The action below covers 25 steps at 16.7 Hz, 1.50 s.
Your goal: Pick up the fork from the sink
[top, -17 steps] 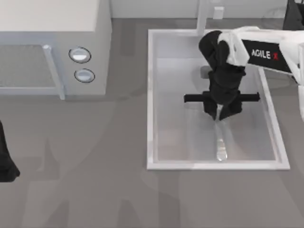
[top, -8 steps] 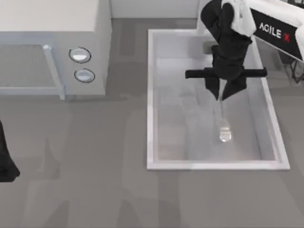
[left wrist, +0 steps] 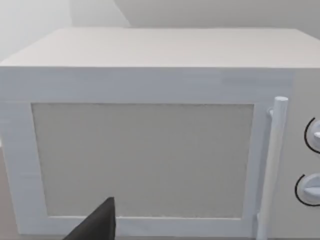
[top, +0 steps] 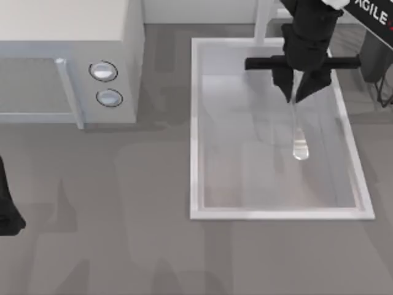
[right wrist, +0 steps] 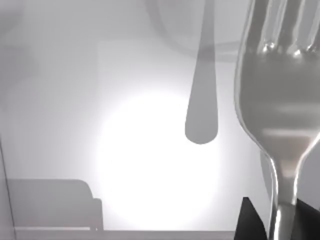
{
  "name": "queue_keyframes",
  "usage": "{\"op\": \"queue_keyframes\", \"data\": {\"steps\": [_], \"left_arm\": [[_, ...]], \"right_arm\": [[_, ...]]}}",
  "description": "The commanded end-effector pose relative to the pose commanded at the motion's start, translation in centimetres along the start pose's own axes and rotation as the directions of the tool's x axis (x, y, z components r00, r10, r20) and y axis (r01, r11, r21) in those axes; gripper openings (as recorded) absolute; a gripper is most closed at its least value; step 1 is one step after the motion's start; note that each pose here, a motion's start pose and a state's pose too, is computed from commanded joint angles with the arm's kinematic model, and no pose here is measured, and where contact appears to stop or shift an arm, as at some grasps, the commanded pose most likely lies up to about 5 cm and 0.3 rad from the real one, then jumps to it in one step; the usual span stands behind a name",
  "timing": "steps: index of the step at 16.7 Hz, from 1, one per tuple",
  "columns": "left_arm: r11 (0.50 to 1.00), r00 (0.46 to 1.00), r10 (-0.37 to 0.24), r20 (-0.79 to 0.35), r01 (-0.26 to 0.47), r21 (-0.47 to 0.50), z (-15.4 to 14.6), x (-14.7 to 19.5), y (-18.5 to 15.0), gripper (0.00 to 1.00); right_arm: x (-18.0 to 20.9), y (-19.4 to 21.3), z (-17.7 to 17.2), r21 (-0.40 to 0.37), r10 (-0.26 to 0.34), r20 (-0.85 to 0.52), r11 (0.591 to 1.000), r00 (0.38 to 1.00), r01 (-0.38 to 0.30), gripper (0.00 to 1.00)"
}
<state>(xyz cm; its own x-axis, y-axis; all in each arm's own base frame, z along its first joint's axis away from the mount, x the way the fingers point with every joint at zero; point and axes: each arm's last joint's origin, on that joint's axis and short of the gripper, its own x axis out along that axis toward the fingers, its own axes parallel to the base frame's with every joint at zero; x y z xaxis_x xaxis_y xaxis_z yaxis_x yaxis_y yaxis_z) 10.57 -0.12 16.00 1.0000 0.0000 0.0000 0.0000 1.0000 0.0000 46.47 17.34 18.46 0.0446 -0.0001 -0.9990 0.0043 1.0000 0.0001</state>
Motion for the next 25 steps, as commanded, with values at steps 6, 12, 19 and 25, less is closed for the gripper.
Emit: {"op": "queue_keyframes", "data": {"steps": [6, 12, 19, 25], "left_arm": [[1.000, 1.000, 0.000, 0.000, 0.000, 0.000, 0.0, 0.0, 0.0, 1.00], [1.000, 1.000, 0.000, 0.000, 0.000, 0.000, 0.0, 0.0, 0.0, 1.00], [1.000, 1.000, 0.000, 0.000, 0.000, 0.000, 0.0, 0.0, 0.0, 1.00], [1.000, 1.000, 0.000, 0.000, 0.000, 0.000, 0.0, 0.0, 0.0, 1.00]], "right_arm": [[-1.3, -1.7, -0.4, 0.000, 0.002, 0.005, 1.000, 1.000, -0.002, 0.00], [-6.4, -9.9, -5.3, 0.002, -0.005, -0.020, 1.000, 1.000, 0.005, 0.00], [-9.1, -17.3, -15.0, 0.005, -0.001, -0.045, 1.000, 0.999, 0.002, 0.00], [-9.3, -18.1, -16.3, 0.006, 0.000, -0.045, 1.000, 0.999, 0.000, 0.00]]}}
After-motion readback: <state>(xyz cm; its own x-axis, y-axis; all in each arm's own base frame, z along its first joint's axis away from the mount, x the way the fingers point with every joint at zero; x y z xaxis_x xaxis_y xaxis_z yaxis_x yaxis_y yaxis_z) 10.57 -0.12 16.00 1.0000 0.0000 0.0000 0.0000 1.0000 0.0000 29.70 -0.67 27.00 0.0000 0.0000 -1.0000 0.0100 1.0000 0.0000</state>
